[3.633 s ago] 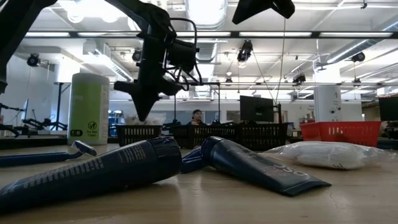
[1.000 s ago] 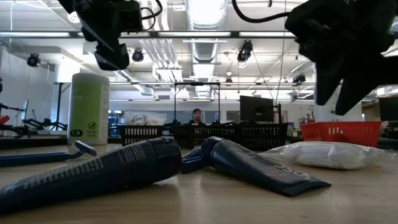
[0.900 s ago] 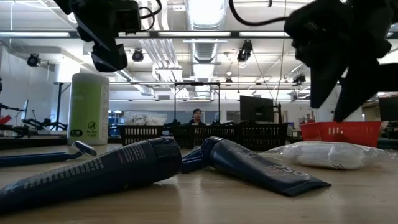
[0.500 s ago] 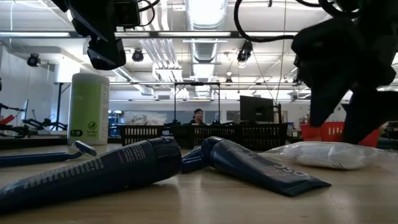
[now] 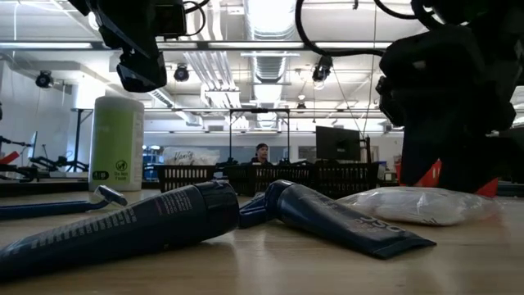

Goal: Pick & Place Travel size toiletries
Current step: Put the cotton pack into the left black bin

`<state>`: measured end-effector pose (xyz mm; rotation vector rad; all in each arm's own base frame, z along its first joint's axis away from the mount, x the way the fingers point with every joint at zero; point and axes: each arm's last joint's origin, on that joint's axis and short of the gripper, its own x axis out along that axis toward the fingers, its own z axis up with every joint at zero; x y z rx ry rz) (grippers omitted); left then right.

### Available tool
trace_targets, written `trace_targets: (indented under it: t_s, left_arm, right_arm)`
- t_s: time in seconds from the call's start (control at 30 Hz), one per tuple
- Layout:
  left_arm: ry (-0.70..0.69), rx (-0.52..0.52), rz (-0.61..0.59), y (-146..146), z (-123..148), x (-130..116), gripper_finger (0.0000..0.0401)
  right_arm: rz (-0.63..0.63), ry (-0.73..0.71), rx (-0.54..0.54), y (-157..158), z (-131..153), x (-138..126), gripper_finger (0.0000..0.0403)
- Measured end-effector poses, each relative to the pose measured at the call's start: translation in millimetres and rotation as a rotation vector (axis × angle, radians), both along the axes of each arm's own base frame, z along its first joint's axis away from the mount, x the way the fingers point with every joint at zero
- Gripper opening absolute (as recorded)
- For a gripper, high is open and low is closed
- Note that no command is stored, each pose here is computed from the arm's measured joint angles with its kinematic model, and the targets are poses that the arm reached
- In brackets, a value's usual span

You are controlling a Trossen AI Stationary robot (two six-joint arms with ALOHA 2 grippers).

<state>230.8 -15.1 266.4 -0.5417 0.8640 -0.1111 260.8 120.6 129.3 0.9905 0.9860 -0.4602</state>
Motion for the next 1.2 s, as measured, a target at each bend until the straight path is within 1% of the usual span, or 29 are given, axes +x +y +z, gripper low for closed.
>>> trace_targets:
  t_s: [0.27, 0.43, 0.8, 0.87, 0.93, 1.07, 1.2]
  left_arm:
    - [-0.006, 0.03, 0.004, 0.7, -0.2, 0.1, 0.0197]
    - [-0.006, 0.035, 0.008, 0.8, -0.3, 0.2, 0.0197]
    - [-0.006, 0.035, 0.007, 0.8, -0.3, 0.2, 0.0197]
    - [-0.006, 0.035, 0.007, 0.8, -0.3, 0.2, 0.0197]
    - [-0.006, 0.035, 0.007, 0.8, -0.3, 0.2, 0.0197]
    - [-0.006, 0.036, 0.007, 0.9, -0.3, 0.2, 0.0197]
    - [-0.006, 0.036, 0.008, 0.9, -0.3, 0.2, 0.0197]
  right_arm:
    - [0.006, 0.001, -0.004, 0.2, -1.0, 0.4, 0.0206]
    - [0.011, 0.0, -0.006, 0.1, -1.4, 0.6, 0.016]
    - [0.009, -0.015, -0.027, -0.2, 0.0, 0.7, 0.0045]
    - [0.011, -0.016, -0.029, -0.1, 0.3, 1.0, 0.0035]
    - [0.021, -0.022, -0.033, 0.5, 2.0, 2.4, 0.0034]
    - [0.045, -0.052, -0.047, 2.9, 8.8, 7.9, 0.0049]
    - [0.078, -0.115, -0.073, 6.2, 23.6, 16.7, 0.0057]
